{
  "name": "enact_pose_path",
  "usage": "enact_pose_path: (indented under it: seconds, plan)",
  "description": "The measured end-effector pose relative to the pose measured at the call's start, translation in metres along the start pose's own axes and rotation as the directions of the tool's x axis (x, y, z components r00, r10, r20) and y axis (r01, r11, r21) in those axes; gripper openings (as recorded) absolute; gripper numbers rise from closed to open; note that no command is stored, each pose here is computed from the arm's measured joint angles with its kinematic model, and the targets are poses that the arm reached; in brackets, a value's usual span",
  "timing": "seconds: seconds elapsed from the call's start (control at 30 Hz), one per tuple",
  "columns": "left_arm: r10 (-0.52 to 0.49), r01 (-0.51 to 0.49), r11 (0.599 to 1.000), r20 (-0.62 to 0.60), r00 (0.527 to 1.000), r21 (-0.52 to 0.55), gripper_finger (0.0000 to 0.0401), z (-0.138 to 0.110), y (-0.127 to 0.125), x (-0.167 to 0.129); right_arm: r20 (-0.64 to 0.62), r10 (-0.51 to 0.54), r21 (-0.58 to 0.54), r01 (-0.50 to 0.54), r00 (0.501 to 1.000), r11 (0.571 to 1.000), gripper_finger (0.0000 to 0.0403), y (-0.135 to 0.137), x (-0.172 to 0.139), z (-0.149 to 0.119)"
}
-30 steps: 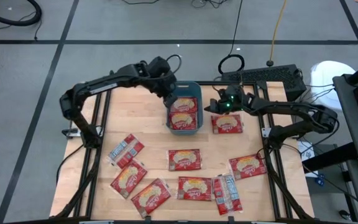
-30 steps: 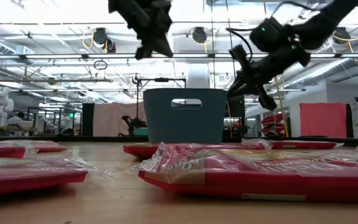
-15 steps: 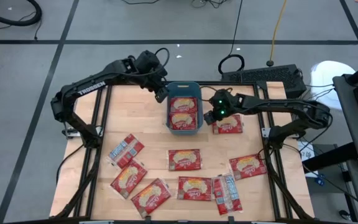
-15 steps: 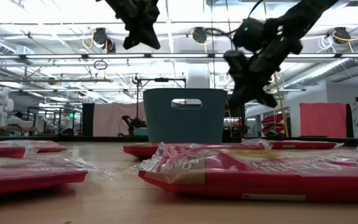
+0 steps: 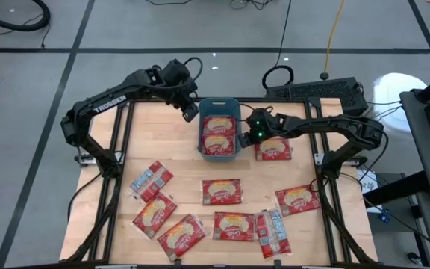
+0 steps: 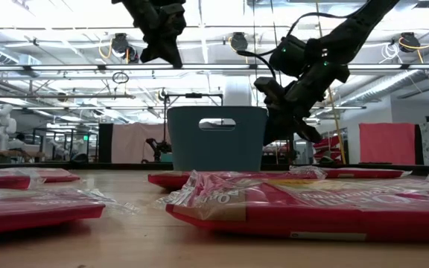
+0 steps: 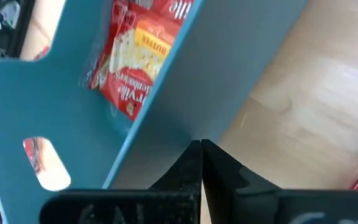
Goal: Sort popcorn bags into baskets
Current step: Adjust the blue bin, then put the red popcorn bag into the blue bin
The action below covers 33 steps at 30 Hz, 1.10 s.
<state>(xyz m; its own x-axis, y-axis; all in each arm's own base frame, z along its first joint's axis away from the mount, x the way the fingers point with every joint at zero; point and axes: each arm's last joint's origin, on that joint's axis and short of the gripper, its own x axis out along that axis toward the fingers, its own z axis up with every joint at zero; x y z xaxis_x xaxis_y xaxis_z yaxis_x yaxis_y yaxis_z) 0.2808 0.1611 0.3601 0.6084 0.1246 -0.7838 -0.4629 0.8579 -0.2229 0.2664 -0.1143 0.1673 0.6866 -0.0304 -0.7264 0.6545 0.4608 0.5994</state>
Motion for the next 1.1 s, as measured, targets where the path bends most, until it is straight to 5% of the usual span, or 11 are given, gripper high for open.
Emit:
enact_pose_path:
  seconds: [0.47, 0.7, 1.1]
  plan:
    - [-0.008, 0.007, 0.998, -0.019, 1.000, -0.069, 0.0005, -0.004, -0.022, 0.003, 0.026, 0.021, -0.021, -0.020, 0.999, 1.000, 0.0000, -0.007, -0.010, 0.011]
    - [0.045, -0.045, 0.996, 0.006, 0.999, -0.080, 0.0019, -0.007, -0.045, 0.007, -0.031, -0.038, -0.034, 0.037, 0.999, 0.999, 0.0000, -0.010, -0.059, 0.002]
    - [-0.029, 0.039, 0.998, 0.189, 0.982, -0.050, 0.0010, 0.006, -0.073, 0.009, -0.164, -0.176, -0.074, 0.166, 0.971, 0.983, 0.0004, -0.017, -0.144, -0.051]
